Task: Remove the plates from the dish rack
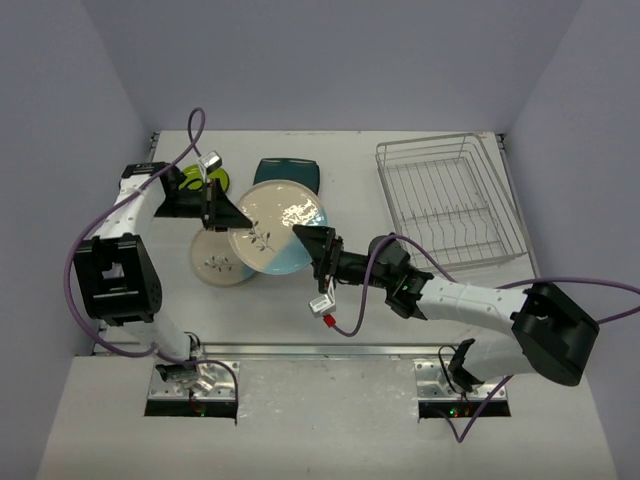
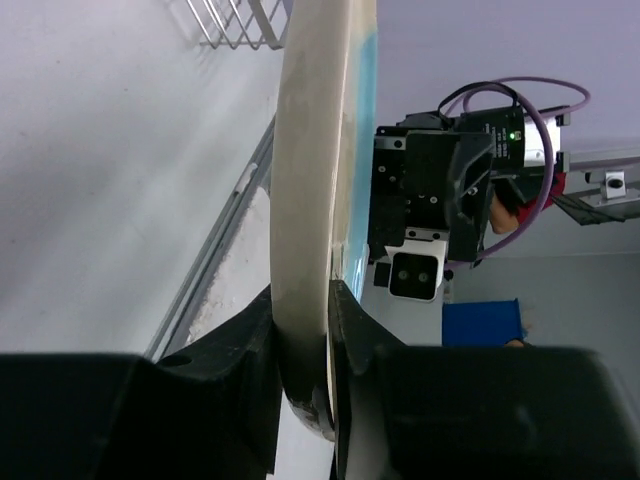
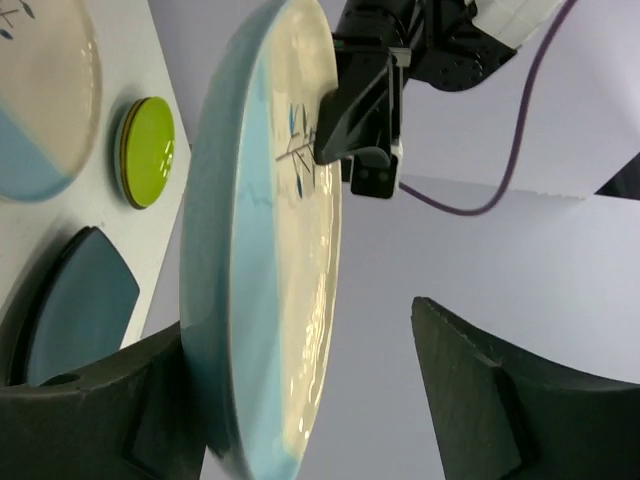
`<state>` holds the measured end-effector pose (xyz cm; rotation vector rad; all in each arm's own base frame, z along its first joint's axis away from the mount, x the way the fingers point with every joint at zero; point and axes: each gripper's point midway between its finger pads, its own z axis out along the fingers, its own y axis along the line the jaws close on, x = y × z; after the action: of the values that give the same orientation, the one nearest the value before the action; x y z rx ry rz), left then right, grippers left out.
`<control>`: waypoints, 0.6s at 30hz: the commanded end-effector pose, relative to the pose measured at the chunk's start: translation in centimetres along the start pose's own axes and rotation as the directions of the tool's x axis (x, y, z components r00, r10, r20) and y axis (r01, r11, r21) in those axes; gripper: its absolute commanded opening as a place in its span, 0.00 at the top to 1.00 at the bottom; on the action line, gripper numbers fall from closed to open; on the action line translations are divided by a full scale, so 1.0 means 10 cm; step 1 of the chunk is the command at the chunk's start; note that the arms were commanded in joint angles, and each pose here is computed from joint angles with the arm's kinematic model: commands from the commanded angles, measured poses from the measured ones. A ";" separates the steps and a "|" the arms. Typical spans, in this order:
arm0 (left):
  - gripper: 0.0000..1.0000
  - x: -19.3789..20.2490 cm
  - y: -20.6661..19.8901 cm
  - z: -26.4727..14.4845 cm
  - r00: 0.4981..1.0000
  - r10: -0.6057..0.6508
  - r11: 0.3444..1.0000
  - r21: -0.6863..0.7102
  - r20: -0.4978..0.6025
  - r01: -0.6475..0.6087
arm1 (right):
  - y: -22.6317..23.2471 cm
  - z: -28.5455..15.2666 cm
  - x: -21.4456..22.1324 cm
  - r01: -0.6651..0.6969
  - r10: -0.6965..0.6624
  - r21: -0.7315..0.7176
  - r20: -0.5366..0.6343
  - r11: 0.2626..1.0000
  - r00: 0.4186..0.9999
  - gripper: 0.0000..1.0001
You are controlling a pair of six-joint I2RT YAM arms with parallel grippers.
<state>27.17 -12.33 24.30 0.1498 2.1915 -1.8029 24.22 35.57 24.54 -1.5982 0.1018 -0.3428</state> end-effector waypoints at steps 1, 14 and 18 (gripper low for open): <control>1.00 -0.29 0.04 -0.48 0.971 0.155 0.987 -0.062 0.180 -0.146 | -0.56 -0.10 0.12 0.065 -0.053 0.170 -0.075 0.983 0.996 0.09; 1.00 -0.43 1.08 -1.31 0.968 0.128 0.934 -0.355 0.216 -0.044 | 0.02 -0.42 0.32 -0.191 0.184 -0.002 -0.253 0.982 0.950 0.01; 1.00 -0.43 1.27 -1.35 0.974 0.103 0.933 -0.358 0.200 -0.025 | 0.09 -0.52 0.40 -0.267 0.247 -0.019 -0.322 0.964 0.914 0.01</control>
<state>31.19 3.50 14.09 -0.1215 2.3692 -1.2841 25.75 30.94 24.18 -1.5852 0.4004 -0.3980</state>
